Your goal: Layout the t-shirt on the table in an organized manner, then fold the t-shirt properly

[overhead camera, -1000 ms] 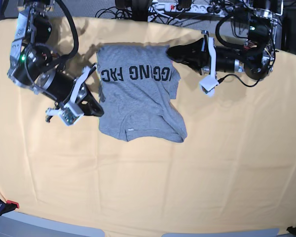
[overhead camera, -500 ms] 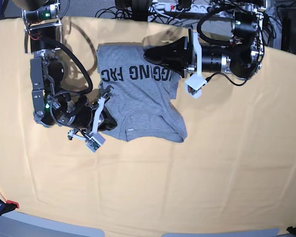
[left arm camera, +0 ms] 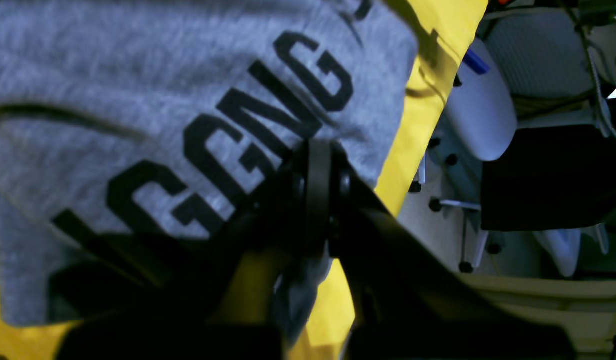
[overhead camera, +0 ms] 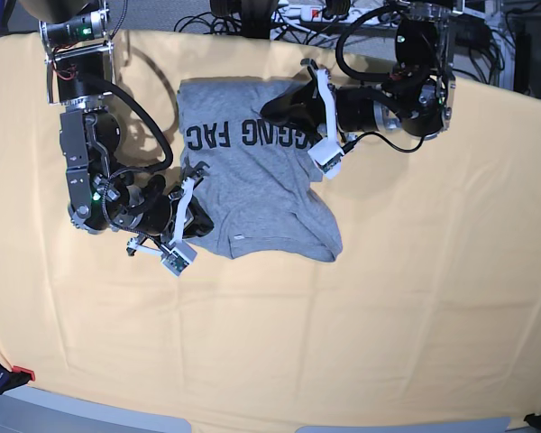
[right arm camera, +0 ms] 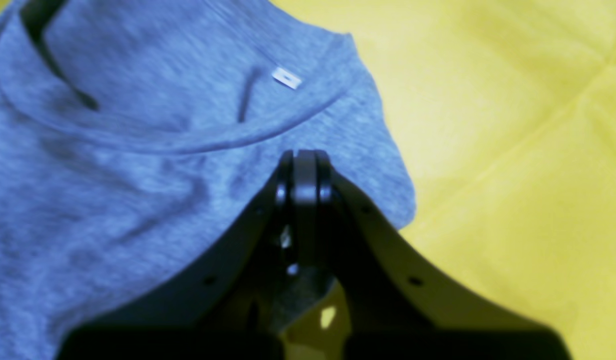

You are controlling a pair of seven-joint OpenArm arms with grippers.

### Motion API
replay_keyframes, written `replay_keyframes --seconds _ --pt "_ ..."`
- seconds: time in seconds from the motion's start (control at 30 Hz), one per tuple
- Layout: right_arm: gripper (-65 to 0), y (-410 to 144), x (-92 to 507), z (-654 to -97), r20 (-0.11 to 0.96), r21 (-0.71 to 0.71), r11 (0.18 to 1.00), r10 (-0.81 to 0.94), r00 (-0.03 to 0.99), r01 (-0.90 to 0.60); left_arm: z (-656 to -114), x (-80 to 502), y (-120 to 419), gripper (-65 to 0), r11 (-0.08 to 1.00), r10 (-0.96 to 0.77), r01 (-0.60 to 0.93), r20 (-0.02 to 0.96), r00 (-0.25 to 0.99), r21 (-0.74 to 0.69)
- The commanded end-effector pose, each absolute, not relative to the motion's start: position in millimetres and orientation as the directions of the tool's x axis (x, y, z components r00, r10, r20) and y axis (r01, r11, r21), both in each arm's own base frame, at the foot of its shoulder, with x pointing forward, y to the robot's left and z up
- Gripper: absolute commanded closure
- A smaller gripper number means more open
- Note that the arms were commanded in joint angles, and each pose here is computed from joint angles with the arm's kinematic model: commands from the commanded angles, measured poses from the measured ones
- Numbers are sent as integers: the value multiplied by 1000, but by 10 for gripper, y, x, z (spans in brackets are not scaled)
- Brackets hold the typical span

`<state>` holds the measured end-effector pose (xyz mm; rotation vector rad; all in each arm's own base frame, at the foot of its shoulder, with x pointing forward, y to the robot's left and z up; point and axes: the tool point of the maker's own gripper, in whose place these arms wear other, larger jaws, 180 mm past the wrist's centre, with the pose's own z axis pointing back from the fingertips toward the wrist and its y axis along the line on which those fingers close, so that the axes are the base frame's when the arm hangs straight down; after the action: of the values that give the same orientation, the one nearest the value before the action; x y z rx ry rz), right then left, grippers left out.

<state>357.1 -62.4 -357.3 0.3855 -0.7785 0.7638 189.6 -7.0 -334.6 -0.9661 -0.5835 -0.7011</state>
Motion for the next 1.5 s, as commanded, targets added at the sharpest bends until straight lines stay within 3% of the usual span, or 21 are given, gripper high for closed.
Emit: replay_keyframes --seconds 0.0,0.1,0.23,0.37,0.7,0.8,0.93,1.03,1.2,1.27,1.47 --pt "0 -643 3696 -3434 775 4 673 465 428 -739 -3254 1936 -96 0 373 -247 769 743 622 -520" --pt "0 -755 3735 -3558 744 -40 685 507 436 -727 -3283 1889 -94 0 372 -251 762 733 632 -530" --pt "0 -1111 3928 -3629 697 -135 807 490 524 -575 -3305 1811 -103 0 363 -246 750 720 649 -553" --pt "0 -1313 4068 -3570 703 -189 869 445 555 -457 -3266 1754 -132 0 337 -222 741 715 662 -581" --pt "0 -1675 4321 -3314 715 -243 935 353 603 -258 -3107 1678 -188 0 253 -201 743 718 667 -619" --pt "0 -1688 4400 -3107 733 -201 937 338 591 -286 -2953 1620 -228 0 196 -187 759 736 651 -621" --pt "0 -1486 4320 -2779 808 -31 899 281 519 -437 -2693 1607 -228 0 146 -147 794 781 607 -590" --pt "0 -1321 4093 -2626 848 90 799 251 466 -595 -2582 1650 -127 0 169 -149 825 813 562 -539" --pt "0 -1270 3612 -2462 842 423 636 -13 539 -645 -2383 1776 44 0 245 -138 865 867 478 -438" --pt "0 -1312 3505 -2222 859 481 567 -151 489 -669 -2339 1832 143 0 284 -131 866 878 461 -412" --pt "0 -1573 3049 -2191 895 390 674 -116 431 -627 -2232 1967 470 0 371 -93 848 894 439 -378"
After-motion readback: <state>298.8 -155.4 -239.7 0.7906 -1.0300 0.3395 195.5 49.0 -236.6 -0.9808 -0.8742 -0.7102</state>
